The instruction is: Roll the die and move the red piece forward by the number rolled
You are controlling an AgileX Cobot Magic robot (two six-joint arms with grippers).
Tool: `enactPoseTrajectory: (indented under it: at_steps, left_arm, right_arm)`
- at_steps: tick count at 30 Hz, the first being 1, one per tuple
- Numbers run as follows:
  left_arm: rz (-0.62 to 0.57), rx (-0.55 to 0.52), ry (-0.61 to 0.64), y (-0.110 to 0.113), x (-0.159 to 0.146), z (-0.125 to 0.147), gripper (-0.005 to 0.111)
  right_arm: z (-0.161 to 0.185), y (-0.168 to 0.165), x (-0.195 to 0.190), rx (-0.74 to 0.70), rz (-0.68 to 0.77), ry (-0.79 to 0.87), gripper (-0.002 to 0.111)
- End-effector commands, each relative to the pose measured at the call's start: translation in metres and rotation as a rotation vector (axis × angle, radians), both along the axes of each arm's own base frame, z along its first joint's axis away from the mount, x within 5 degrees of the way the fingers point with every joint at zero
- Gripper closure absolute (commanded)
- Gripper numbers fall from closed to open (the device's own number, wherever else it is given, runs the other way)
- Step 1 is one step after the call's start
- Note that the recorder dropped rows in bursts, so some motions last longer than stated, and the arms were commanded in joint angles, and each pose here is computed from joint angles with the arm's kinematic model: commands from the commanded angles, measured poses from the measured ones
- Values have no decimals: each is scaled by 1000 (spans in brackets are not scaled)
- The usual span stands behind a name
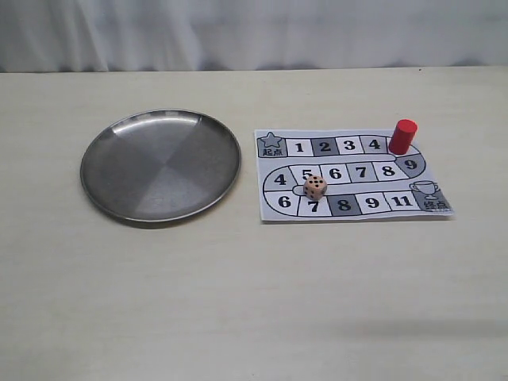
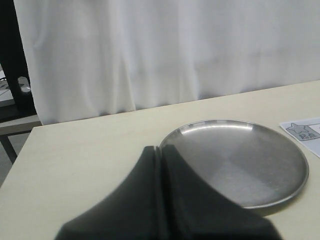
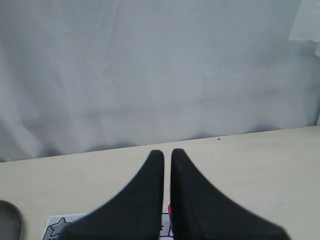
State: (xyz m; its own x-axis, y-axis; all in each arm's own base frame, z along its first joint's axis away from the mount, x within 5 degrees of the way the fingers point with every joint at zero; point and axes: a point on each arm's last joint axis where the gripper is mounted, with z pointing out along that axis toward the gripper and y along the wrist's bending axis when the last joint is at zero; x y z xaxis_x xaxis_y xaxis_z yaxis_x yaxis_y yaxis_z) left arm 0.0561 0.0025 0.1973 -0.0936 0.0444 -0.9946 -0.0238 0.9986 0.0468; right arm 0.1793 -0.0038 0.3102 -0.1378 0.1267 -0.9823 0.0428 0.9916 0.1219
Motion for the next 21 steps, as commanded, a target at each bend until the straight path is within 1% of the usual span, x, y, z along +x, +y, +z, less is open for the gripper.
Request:
enactPoseTrajectory:
  at_steps: [1, 4, 5, 7, 8, 10, 17, 21]
  left_arm:
    - [-4, -1, -8, 0, 0, 0, 107]
    - [-4, -1, -8, 0, 0, 0, 107]
    - [-4, -1, -8, 0, 0, 0, 107]
    - [-4, -1, -8, 0, 0, 0, 107]
    - [-4, -1, -8, 0, 0, 0, 107]
    - [-4, -1, -8, 0, 0, 0, 107]
    - [-4, -1, -8, 0, 0, 0, 107]
    - [-4, -1, -8, 0, 0, 0, 107]
  right_arm:
    - [-40, -1, -52, 11, -23, -145, 104]
    - [-65, -1, -73, 9, -27, -182, 104]
    - [-79, -1, -84, 8, -26, -187, 104]
    - [-93, -1, -93, 8, -25, -194, 104]
    - [-92, -1, -95, 8, -25, -210, 104]
    - [-101, 1, -98, 12, -14, -118, 104]
    - [-108, 2, -101, 14, -4, -44, 104]
    - [-105, 2, -104, 13, -3, -75, 104]
